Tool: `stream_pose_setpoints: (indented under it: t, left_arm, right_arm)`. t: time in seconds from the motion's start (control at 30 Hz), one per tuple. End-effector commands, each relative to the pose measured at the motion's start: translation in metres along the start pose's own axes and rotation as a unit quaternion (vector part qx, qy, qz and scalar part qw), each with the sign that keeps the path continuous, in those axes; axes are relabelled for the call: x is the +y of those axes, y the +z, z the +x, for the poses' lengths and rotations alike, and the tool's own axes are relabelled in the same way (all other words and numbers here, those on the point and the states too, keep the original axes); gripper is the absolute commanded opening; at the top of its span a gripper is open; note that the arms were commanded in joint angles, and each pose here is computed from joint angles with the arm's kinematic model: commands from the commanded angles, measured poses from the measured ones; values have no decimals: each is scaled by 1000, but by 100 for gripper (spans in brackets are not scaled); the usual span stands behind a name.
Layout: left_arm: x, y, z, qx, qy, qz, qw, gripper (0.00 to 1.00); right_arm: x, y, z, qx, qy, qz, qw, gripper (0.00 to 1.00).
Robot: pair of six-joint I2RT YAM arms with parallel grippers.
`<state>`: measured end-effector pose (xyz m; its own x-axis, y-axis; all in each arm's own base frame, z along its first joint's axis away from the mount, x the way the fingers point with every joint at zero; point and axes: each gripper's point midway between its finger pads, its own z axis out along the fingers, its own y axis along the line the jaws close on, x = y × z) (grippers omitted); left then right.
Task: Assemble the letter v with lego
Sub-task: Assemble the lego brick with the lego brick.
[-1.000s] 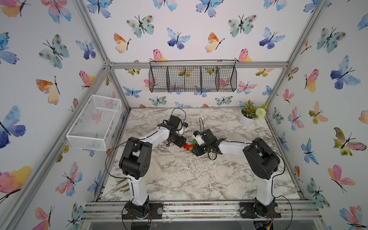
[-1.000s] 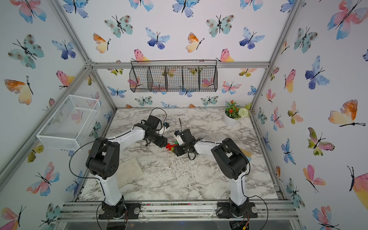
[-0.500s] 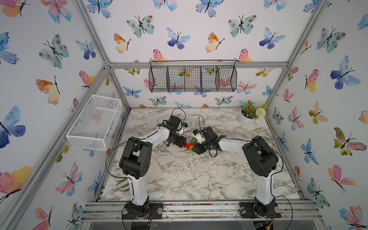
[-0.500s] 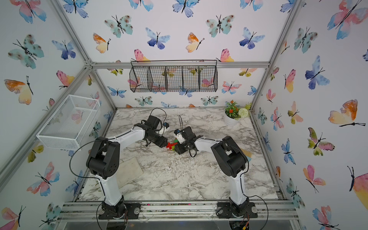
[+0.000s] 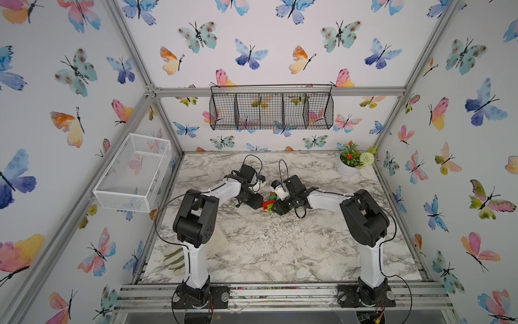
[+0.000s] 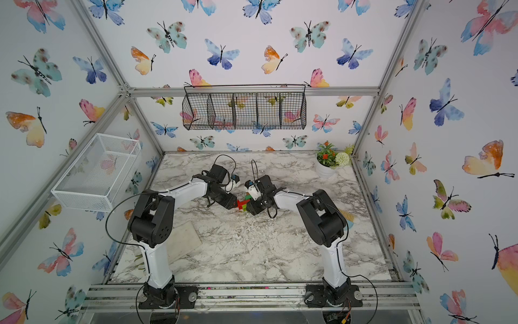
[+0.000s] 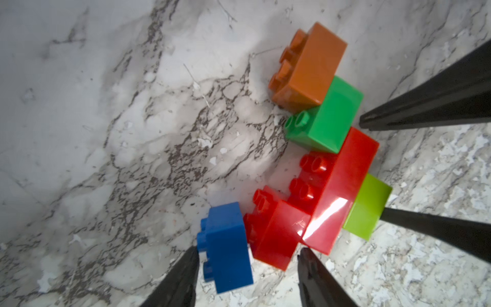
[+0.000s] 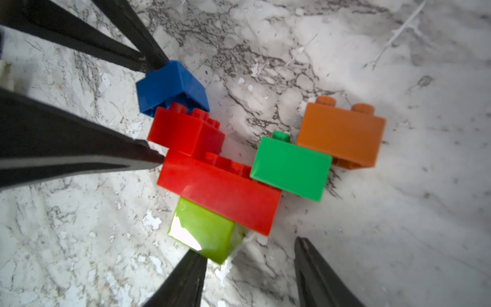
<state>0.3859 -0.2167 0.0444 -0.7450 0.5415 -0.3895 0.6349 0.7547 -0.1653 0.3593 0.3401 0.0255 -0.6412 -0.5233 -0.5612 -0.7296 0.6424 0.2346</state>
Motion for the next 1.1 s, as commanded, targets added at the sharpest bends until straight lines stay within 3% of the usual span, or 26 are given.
stream_pose_setpoints:
  t: [0.0, 1.07]
  left_arm:
    - [-2, 1, -4, -2, -7, 15, 1000, 61]
    - [-7, 15, -3, 6, 0, 42, 999, 58]
  right_arm:
    - [-8, 10, 26, 47, 11, 0, 999, 57]
    - [-25, 15, 31, 68, -15, 14, 997, 56]
